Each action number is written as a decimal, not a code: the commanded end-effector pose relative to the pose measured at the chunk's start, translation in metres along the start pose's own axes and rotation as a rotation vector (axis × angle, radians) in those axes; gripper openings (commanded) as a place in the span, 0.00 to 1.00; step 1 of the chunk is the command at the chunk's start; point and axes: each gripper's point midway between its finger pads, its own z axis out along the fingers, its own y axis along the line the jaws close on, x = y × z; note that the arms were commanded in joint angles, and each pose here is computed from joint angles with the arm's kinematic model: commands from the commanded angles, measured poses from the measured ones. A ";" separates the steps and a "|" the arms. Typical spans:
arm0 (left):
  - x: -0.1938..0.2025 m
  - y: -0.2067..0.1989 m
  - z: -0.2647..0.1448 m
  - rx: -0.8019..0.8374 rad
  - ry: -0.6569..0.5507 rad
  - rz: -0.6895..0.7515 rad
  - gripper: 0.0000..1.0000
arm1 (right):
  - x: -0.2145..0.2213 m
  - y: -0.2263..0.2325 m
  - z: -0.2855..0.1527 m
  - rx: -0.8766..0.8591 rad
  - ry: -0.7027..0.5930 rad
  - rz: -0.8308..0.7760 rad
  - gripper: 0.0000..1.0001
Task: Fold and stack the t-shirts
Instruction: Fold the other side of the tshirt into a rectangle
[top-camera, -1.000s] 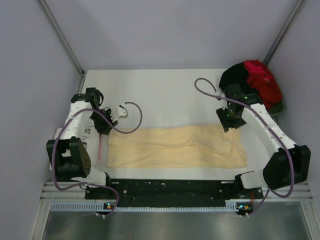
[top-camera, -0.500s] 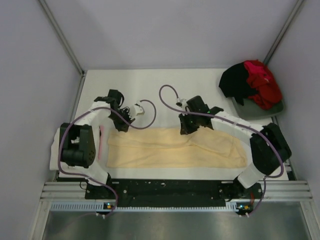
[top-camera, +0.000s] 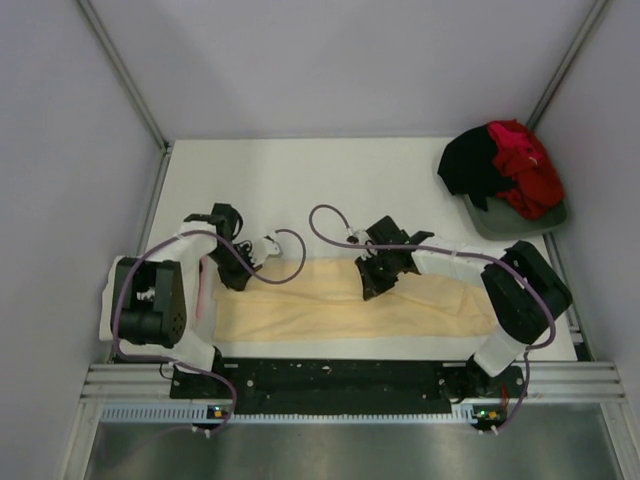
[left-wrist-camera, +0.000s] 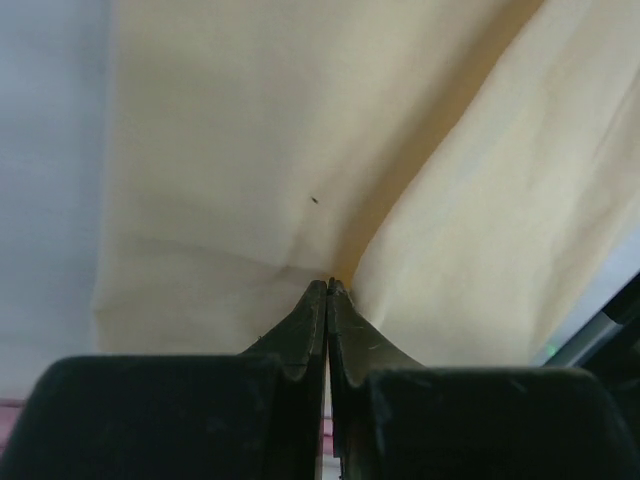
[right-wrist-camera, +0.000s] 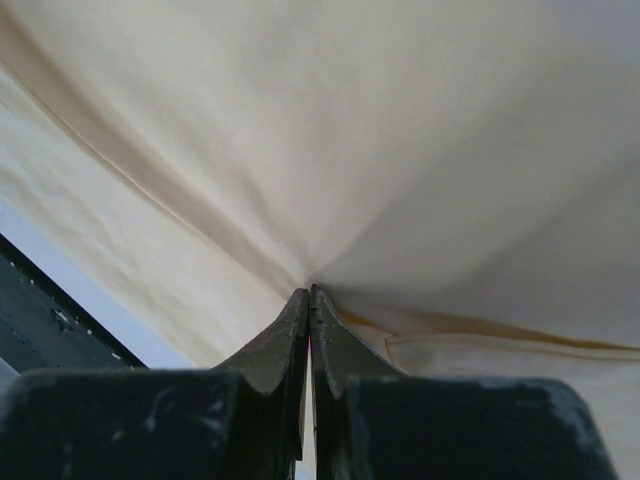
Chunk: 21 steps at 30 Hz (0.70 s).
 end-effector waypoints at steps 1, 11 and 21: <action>0.019 -0.042 -0.016 0.111 0.012 0.062 0.04 | -0.009 0.012 -0.012 -0.036 -0.069 -0.049 0.00; 0.065 -0.075 -0.017 0.184 0.171 0.106 0.04 | 0.019 0.020 -0.014 -0.076 -0.024 -0.026 0.00; -0.023 0.027 -0.080 -0.196 -0.102 -0.110 0.34 | -0.038 -0.063 -0.129 0.308 -0.399 0.283 0.33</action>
